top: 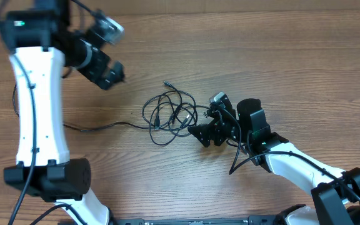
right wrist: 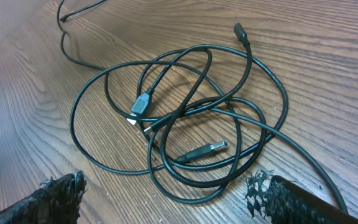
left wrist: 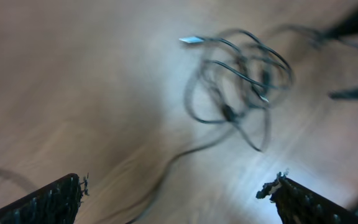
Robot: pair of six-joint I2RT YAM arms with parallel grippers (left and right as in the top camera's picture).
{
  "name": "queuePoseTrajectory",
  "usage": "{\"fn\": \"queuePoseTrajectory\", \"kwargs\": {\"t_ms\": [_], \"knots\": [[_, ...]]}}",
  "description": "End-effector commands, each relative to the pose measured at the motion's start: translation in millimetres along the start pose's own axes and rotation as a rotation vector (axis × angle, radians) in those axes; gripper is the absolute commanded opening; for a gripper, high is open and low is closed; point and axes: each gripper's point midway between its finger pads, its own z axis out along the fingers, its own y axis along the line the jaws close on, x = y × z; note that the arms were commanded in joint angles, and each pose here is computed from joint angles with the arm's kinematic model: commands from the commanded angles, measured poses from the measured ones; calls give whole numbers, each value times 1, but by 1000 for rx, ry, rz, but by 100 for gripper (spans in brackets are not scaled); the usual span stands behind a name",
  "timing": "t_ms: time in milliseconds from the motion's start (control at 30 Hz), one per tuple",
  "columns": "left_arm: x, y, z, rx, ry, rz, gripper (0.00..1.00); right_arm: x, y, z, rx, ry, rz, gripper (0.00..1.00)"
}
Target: Untangle cables
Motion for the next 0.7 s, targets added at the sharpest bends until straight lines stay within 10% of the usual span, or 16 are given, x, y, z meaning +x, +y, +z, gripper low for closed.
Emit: {"fn": "queuePoseTrajectory", "kwargs": {"t_ms": [0, 267, 667], "knots": [[8, -31, 36, 139, 72, 115, 100, -5, 1, 2, 2, -8, -5, 94], [68, -55, 106, 262, 308, 377, 92, -4, 1, 2, 2, -7, -5, 94], [81, -44, 177, 219, 246, 508, 100, -4, 1, 2, 2, -8, -5, 94]]}}
